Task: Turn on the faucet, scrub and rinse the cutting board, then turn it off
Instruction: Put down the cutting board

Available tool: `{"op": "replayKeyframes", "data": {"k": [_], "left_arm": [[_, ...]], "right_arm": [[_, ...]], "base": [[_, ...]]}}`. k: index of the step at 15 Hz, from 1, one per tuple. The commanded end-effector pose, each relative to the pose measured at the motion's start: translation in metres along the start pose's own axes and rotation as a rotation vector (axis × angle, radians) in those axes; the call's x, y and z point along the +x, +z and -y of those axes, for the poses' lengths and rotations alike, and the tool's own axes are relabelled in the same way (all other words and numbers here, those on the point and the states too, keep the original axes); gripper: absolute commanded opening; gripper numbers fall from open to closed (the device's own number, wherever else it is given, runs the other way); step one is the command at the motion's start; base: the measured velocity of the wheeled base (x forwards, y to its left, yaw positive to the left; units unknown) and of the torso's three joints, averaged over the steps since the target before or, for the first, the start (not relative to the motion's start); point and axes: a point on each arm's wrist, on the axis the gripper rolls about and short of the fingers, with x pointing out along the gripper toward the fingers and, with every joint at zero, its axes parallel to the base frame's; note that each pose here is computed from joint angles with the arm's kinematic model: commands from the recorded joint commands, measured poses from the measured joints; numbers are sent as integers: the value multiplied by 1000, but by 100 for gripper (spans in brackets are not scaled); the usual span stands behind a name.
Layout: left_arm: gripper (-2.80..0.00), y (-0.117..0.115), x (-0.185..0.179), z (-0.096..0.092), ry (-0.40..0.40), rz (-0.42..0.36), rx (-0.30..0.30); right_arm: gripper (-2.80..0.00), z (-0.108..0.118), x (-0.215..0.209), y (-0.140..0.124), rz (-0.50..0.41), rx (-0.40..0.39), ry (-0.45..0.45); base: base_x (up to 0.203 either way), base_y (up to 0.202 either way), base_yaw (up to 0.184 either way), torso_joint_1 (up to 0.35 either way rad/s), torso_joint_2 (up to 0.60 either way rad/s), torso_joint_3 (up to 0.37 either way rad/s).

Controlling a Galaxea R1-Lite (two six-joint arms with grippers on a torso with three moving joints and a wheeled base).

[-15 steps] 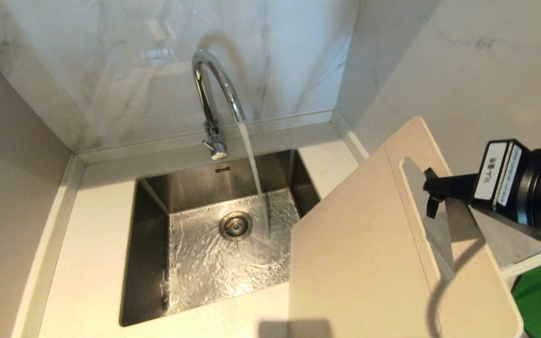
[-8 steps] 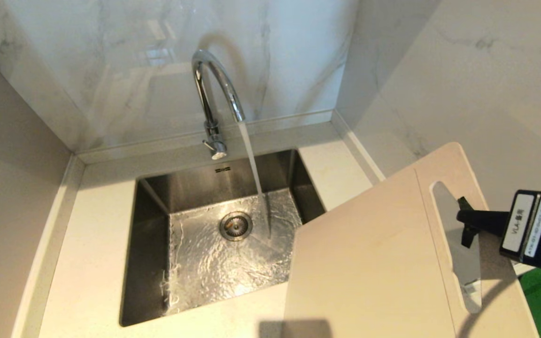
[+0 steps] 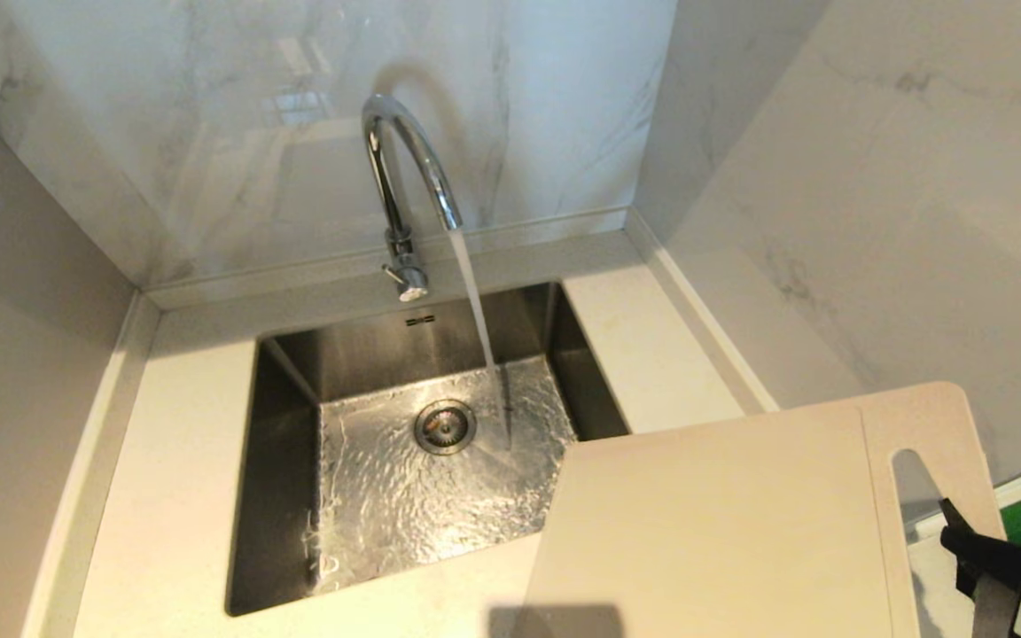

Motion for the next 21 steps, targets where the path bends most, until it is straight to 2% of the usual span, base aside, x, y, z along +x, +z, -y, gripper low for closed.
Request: {"op": "replayKeyframes", "data": {"k": [1,4,8,13,15,18,21], "left_arm": [[-280,0,0,0,1,-3,0],[-280,0,0,0,1,-3,0],[-280,0,0,0,1,-3,0],[-280,0,0,0,1,-3,0],[-280,0,0,0,1,-3,0],[-280,0,0,0,1,-3,0],[-280,0,0,0,1,-3,0]], "right_arm": [[-280,7,0,-13,-14,-3,-29],[-280,16,9,-34,-47,-20,-112],[-280,20,27,-57,-9,-6,-107],[-280,26,45,-83,-58,12,-135],[-280,30,49,-94,-71,54,-142],[-280,28,57,-98,-87,70,-138],[-280,19,75,-95,-153,44,-147]], "base": [[0,0,0,0,0,0],[0,0,0,0,0,0],[0,0,0,0,0,0],[0,0,0,0,0,0],[0,0,0,0,0,0],[0,0,0,0,0,0],[0,0,0,0,0,0]]}}
